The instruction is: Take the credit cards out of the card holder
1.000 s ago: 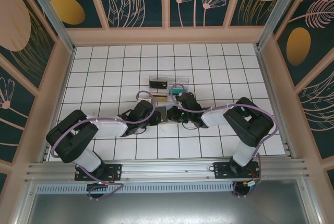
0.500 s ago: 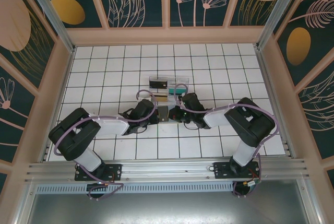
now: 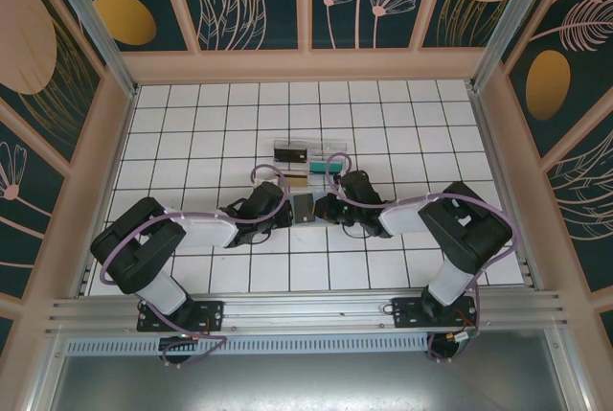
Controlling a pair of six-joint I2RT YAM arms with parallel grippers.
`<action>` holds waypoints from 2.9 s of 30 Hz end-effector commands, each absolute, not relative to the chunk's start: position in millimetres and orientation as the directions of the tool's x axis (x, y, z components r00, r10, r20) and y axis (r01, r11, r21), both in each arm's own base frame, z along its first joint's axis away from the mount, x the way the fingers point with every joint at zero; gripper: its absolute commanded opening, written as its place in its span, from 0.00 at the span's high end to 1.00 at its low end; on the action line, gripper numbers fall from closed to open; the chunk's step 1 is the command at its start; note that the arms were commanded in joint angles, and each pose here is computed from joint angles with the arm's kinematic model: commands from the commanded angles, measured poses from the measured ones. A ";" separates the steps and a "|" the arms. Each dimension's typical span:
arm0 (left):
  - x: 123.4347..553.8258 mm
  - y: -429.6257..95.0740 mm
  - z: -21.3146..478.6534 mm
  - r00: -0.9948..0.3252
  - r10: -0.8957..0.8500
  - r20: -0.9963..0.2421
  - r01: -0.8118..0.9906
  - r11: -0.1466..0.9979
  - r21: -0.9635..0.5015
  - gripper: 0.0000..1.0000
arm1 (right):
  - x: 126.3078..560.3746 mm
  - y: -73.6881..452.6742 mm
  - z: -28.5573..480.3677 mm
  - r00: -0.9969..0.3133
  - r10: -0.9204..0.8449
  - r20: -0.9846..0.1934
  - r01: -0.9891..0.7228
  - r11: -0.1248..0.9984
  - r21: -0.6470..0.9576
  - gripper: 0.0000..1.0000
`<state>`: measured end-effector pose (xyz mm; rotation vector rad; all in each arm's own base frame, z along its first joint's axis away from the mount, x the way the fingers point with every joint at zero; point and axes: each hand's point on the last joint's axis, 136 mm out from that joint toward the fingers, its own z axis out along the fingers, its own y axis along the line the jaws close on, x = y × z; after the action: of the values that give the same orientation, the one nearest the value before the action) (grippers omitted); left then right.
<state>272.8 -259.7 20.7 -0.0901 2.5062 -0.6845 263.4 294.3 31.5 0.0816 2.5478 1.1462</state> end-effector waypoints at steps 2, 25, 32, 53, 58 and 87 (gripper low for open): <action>258.2 -243.2 -0.9 -0.889 -0.165 -0.427 0.031 0.909 -0.416 1.00 | 268.2 304.0 41.5 -0.936 0.180 -0.303 -0.120 0.644 0.755 0.79; 255.7 -239.3 -1.1 -0.888 -0.162 -0.429 0.030 0.913 -0.407 1.00 | 266.8 269.6 21.2 -0.928 0.257 -0.268 -0.027 0.674 0.738 0.95; 255.3 -238.8 0.0 -0.888 -0.162 -0.430 0.030 0.913 -0.408 1.00 | 264.3 245.8 24.0 -0.914 0.296 -0.279 -0.007 0.674 0.738 0.95; 268.8 -209.7 135.0 -0.682 -0.320 -0.657 0.078 0.862 -0.501 0.04 | 287.1 266.5 180.8 -0.558 -0.055 -0.828 -0.627 0.682 0.377 1.00; 257.4 -175.2 160.4 -0.590 -0.378 -0.713 0.055 0.863 -0.502 0.01 | 294.1 307.5 197.9 -0.261 -0.375 -0.890 -0.801 0.598 -0.018 1.00; 229.0 -105.1 166.9 -0.435 -0.490 -0.755 -0.057 0.852 -0.520 0.01 | 366.4 365.8 146.4 0.210 -0.904 -0.373 -0.746 0.099 -0.659 1.00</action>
<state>230.4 -109.8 175.4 -0.3997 1.9641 -0.5535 359.9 363.9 144.1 -1.6495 1.5866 -0.1972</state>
